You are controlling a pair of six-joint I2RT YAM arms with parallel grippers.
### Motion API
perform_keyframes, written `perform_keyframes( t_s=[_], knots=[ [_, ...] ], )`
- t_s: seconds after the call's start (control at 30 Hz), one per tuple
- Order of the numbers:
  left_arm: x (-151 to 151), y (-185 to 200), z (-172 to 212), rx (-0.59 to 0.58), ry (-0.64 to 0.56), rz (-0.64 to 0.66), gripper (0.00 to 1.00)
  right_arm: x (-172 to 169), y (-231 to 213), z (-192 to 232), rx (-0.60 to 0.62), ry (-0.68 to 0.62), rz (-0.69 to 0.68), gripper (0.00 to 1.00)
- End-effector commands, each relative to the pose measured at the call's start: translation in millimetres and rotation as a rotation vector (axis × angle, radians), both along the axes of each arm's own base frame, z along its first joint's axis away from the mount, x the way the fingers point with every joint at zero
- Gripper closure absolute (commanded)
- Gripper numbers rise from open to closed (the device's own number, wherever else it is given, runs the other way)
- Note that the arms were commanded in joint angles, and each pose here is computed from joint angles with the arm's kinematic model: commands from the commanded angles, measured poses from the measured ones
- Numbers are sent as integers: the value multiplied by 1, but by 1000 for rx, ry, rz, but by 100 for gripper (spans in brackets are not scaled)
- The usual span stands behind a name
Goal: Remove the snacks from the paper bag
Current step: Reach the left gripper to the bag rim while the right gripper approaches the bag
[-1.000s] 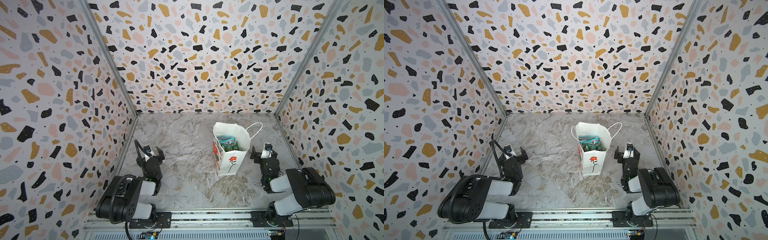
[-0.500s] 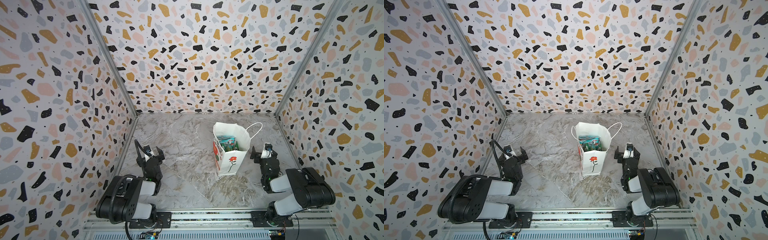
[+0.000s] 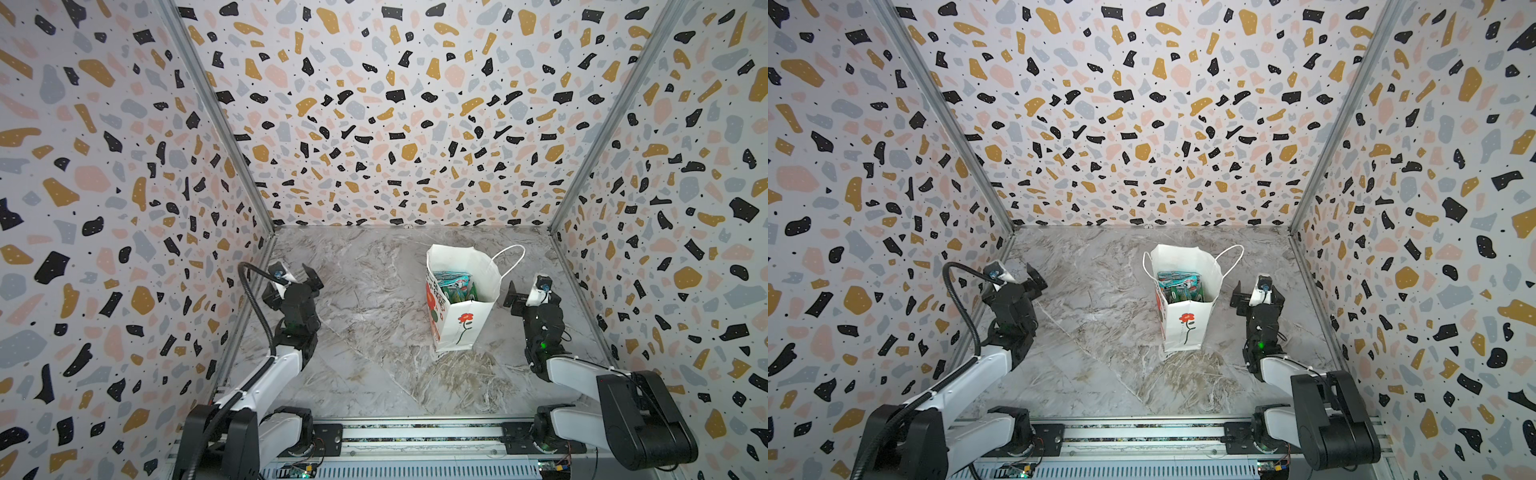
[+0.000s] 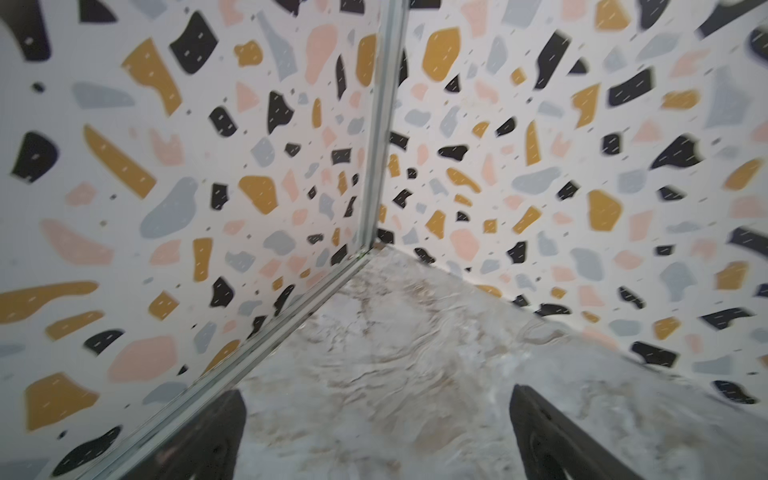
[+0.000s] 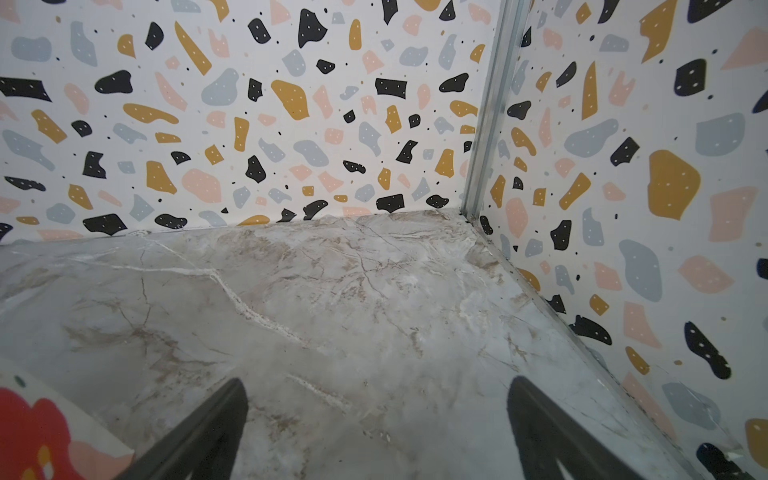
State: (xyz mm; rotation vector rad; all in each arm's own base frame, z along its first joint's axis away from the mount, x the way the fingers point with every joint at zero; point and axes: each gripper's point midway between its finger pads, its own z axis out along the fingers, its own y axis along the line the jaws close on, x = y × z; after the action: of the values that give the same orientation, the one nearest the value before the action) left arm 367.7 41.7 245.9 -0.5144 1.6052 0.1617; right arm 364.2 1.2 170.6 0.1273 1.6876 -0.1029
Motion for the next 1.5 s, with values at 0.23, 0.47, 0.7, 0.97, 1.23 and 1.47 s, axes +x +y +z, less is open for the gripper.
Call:
perform_keyframes(
  t_s=[0.23, 0.47, 0.7, 0.97, 1.23, 1.47],
  knots=[
    [-14, -182, 102, -263, 49, -781, 0, -21, 54, -24, 254, 271, 261, 1],
    [-61, -278, 155, -295, -32, -1054, 3, -42, 76, -36, 308, 314, 385, 1],
    [-73, -324, 156, -298, -27, -1074, 11, -49, 81, -45, 319, 335, 407, 1],
    [-67, -352, 146, -329, -16, -1075, 27, -49, 82, -46, 323, 337, 410, 1],
    [-48, -360, 143, -329, -31, -1020, 45, -49, 85, -48, 332, 349, 428, 1],
    [-38, -364, 138, -322, -29, -990, 63, -50, 89, -50, 338, 363, 448, 1]
  ],
)
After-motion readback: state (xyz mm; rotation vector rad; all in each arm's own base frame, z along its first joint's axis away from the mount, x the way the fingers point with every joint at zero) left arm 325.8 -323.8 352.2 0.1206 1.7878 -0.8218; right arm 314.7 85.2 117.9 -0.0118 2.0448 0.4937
